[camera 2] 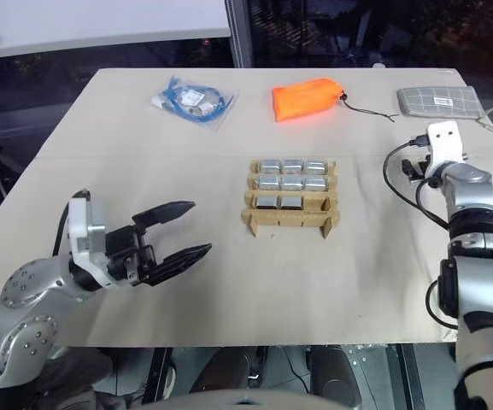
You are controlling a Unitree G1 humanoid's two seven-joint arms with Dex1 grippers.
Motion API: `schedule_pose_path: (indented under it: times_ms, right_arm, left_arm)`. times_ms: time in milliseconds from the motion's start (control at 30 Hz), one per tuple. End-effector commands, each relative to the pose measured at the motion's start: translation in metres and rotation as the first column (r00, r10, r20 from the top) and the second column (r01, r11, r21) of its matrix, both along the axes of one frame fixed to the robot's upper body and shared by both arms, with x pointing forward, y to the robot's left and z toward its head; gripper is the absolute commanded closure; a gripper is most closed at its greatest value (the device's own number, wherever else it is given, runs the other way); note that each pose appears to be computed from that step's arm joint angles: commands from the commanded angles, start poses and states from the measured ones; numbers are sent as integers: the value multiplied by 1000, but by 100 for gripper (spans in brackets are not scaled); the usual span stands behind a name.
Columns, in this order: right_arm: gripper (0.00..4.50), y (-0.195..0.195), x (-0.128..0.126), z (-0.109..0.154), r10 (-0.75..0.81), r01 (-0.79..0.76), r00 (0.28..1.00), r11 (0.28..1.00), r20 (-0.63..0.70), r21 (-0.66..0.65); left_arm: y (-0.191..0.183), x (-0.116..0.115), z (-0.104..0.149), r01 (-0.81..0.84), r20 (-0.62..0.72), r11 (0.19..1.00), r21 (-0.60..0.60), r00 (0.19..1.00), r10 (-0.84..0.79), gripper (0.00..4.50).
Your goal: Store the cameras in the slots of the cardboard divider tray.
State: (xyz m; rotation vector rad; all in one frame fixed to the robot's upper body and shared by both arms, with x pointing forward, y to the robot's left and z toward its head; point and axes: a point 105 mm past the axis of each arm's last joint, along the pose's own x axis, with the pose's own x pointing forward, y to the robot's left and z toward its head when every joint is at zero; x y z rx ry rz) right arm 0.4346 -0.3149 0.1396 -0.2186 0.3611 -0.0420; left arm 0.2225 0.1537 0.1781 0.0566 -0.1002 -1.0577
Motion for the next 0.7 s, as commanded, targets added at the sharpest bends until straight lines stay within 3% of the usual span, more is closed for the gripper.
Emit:
schedule_pose_path:
  times_ms: [33,433,467,500,633,700]
  right_arm:
    - [20,-12,0,14,-34,34,999,999,43,19]
    - [20,-18,-4,3,-80,78,997,992,17,96]
    - [71,-18,-4,2,-78,76,997,992,17,99]
    - [85,-17,-4,2,-77,75,997,992,16,101]
    - [258,-16,-4,3,-59,56,998,994,22,96]
    - [259,-15,-5,3,-34,33,999,996,19,78]
  left_arm:
    - [0,-6,7,-10,46,1000,-3,999,10,0]
    - [1,-5,7,-30,58,1000,-5,998,30,0]
    - [1,-5,7,-30,59,1000,-4,998,30,0]
    - [1,-5,7,-30,60,1000,-4,998,31,0]
    - [2,-4,8,-38,51,999,-8,998,39,0]
    - [2,-1,9,-49,44,999,-15,998,49,0]
